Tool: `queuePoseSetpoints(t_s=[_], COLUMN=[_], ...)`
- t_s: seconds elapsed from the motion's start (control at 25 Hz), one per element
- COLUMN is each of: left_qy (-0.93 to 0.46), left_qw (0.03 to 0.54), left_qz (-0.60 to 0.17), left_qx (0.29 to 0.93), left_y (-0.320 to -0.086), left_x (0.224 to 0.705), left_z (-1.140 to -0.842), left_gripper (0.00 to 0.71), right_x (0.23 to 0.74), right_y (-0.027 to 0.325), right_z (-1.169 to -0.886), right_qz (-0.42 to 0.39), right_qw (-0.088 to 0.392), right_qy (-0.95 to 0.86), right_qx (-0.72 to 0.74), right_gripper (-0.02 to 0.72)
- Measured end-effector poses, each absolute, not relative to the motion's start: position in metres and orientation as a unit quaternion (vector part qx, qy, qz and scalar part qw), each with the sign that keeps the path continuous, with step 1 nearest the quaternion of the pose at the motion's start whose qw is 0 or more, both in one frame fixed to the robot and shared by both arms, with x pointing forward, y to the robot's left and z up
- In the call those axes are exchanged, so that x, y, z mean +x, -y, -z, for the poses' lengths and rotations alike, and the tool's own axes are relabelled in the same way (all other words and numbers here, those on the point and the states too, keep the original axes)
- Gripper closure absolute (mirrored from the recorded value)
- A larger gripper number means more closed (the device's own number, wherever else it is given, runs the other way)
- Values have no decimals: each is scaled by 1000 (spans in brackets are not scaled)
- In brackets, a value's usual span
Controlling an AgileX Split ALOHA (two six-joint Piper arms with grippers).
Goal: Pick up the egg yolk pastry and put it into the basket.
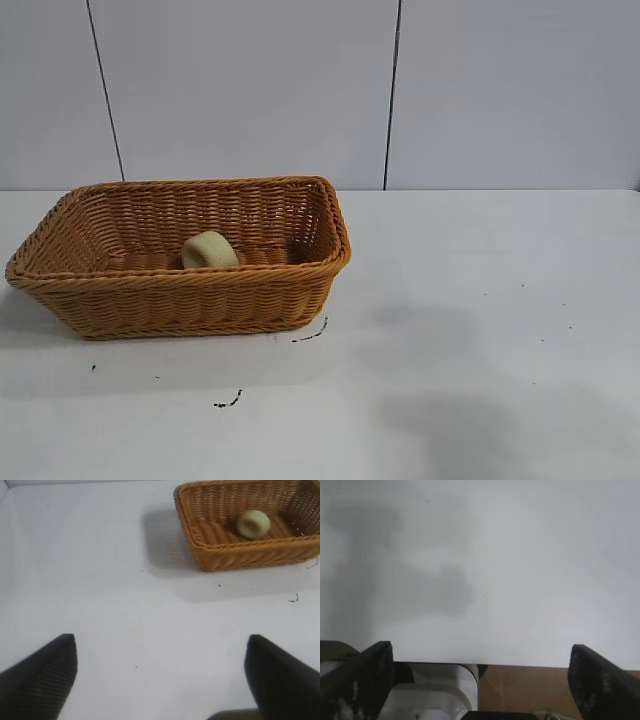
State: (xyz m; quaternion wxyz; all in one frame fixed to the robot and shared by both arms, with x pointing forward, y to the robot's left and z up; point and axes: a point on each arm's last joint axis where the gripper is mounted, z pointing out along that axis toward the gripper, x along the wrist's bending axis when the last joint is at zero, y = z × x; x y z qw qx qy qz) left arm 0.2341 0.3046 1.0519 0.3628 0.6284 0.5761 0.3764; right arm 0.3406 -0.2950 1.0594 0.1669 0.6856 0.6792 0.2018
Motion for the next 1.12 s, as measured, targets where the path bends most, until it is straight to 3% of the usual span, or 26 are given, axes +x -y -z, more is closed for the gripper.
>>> queuePoseSetpoints(t_s=[0.2, 0.52, 1.12], left_qy=[-576, -576, -576], left_qw=[363, 363, 363], left_qz=[-376, -376, -376], left_qx=[628, 628, 628], left_y=[-305, -305, -305], left_x=[234, 234, 234], left_z=[-1052, -1052, -1052], left_gripper=[17, 17, 17], right_x=[292, 239, 235], right_y=[293, 292, 292], right_z=[-1046, -1053, -1053], right_qz=[-281, -395, -402], right_qw=[232, 347, 355], right_qy=[-655, -603, -599], right_qx=[661, 600, 594], right_gripper=[27, 27, 27])
